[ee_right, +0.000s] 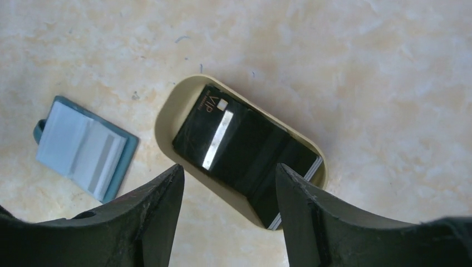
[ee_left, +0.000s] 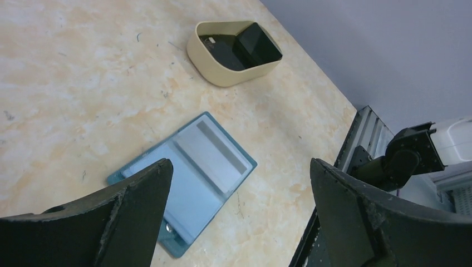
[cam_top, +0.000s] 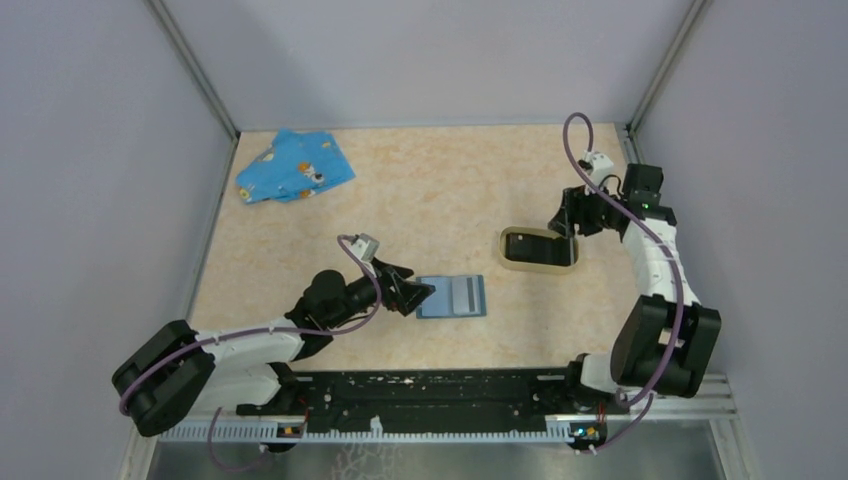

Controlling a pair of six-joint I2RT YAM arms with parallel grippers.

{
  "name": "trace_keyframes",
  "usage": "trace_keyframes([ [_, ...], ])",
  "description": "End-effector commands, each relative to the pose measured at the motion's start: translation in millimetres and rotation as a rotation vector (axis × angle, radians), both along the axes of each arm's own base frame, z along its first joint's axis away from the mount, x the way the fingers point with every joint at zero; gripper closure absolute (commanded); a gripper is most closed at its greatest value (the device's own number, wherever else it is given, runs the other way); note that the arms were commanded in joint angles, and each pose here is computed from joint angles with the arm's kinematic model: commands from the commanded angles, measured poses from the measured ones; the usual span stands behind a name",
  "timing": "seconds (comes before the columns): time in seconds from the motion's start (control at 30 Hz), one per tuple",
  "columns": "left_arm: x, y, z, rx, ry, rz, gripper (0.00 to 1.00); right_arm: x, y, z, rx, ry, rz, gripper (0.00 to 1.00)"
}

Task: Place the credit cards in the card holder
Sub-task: Pick up the credit card from the storage box.

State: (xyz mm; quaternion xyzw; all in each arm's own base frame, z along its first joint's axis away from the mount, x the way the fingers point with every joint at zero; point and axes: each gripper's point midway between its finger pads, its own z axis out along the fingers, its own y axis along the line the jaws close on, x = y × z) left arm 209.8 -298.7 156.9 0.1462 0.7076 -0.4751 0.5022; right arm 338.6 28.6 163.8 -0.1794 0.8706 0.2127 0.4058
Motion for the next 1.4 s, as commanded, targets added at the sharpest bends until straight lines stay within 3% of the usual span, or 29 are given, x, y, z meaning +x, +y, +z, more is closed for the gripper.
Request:
trace_keyframes([
  [0.0,-11.6,15.1,-4.4,-0.037,0.000,0.014,0.01,0.9,-20.9,-28.1,-0.013,0.110,-0.102,0.43],
  [0.23,-28.5,31.0,-18.7,-0.077,0.055,0.019,0.02,-1.2,-38.8,-63.7,-0.019,0.245,-0.176,0.52],
  [0.57,-31.9,38.0,-24.2,-0.082,0.067,0.033,0.03,-2.8,-56.4,-84.3,-0.069,0.297,-0.229,0.53],
  [1.37,-36.4,40.1,-22.0,-0.099,0.081,0.027,0.03,-4.6,-49.8,-113.7,0.025,0.443,-0.293,0.59],
])
